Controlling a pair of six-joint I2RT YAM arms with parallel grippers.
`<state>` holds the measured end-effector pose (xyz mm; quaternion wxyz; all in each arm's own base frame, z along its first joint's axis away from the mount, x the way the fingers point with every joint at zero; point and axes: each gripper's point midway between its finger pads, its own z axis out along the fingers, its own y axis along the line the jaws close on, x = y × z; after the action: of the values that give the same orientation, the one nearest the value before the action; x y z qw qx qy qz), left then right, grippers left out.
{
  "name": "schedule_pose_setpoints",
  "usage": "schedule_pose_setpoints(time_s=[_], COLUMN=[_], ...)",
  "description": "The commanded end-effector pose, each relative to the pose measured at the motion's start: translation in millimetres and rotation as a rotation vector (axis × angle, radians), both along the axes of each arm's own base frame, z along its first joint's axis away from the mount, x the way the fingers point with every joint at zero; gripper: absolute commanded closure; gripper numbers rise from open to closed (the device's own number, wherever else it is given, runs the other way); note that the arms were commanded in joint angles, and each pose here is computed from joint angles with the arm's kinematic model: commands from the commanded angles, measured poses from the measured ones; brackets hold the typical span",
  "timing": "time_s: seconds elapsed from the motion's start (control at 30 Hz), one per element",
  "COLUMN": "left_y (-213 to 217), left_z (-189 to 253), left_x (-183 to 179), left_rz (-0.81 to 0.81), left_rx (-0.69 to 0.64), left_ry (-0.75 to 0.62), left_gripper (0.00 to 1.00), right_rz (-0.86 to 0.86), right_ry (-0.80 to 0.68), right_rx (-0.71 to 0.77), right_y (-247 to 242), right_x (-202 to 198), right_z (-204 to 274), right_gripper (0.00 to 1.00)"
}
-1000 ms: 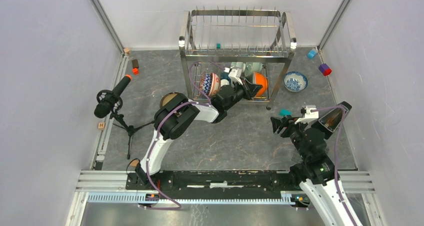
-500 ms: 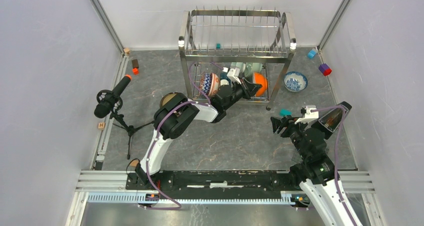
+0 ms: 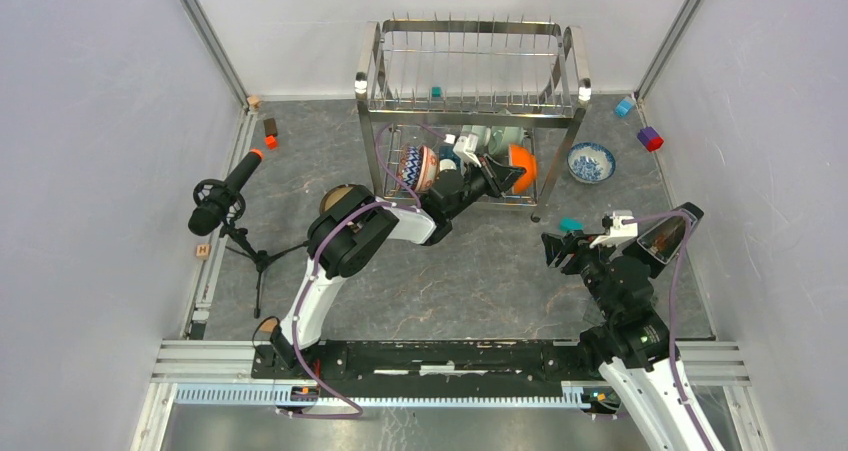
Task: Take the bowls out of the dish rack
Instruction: Pick up the bowl from the dish rack.
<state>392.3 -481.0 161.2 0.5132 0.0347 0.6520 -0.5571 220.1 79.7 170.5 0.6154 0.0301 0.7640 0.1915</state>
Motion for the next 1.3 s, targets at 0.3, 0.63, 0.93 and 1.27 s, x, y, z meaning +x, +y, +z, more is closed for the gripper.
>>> schedule_pose_setpoints(time_s=[0.3, 0.63, 0.93, 1.27], left_y=[35, 37, 46, 49], left_z=[126, 133, 135, 135], left_x=[-19, -29, -56, -100], left_rz=[0.019, 0.0, -0.009, -0.045], left_rx=[-0.314, -0.317, -0.297, -0.27], left_ry=[-0.303, -0.326, -0.332, -0.334], left_gripper=[0.98, 0.98, 0.98, 0.98], right_rz=[-0.007, -0.006, 0.019, 0.025], right_ry=[-0.03, -0.038, -0.058, -0.086], right_rx=[-0.013, -0.013, -0.008, -0.005], right_y=[-2, -2, 2, 0], right_x=[2, 2, 0, -7], right_z=[2, 7, 22, 42], right_gripper=[0.36, 0.36, 0.29, 0.18])
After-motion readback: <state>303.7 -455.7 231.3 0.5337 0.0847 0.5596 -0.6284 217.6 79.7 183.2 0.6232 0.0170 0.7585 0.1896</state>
